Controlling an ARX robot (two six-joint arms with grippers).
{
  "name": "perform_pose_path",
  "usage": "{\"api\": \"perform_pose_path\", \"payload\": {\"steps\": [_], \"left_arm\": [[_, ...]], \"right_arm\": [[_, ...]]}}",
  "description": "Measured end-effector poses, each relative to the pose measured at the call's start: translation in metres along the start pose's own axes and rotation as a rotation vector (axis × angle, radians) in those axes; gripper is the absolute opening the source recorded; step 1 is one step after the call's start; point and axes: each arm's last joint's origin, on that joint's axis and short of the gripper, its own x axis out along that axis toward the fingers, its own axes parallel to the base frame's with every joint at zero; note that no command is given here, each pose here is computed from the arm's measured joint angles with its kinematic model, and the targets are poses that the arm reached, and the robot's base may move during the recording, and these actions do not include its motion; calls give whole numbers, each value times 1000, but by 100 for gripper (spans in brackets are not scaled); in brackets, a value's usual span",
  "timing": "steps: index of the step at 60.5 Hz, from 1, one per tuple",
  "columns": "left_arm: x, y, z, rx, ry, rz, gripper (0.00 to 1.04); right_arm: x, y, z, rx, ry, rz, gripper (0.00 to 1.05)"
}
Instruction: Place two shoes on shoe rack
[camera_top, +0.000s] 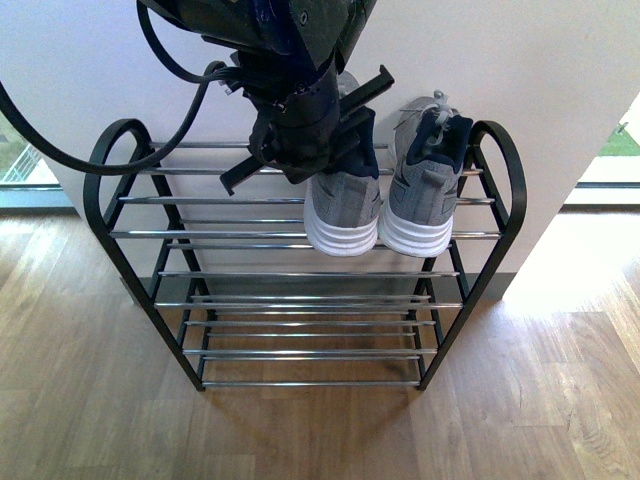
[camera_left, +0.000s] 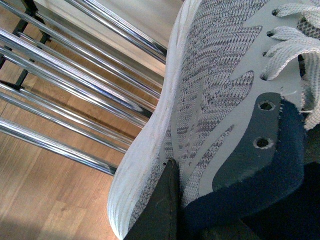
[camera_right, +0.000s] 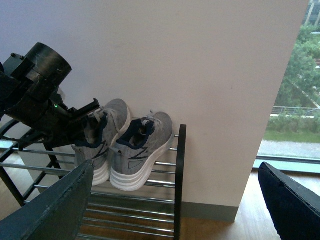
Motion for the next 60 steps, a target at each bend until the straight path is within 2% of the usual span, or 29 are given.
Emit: {"api": "perform_pose_path", "payload": {"steps": [39,45,60], "left_arm": [[4,2,-7,42,37,0,2],[4,1,-6,70,25,-3,25],[-23,0,4,163,-113,7,66]], "right_arm": [[0,0,0,0,0,0,95],[0,0,0,0,0,0,95],[0,0,0,0,0,0,95]]}}
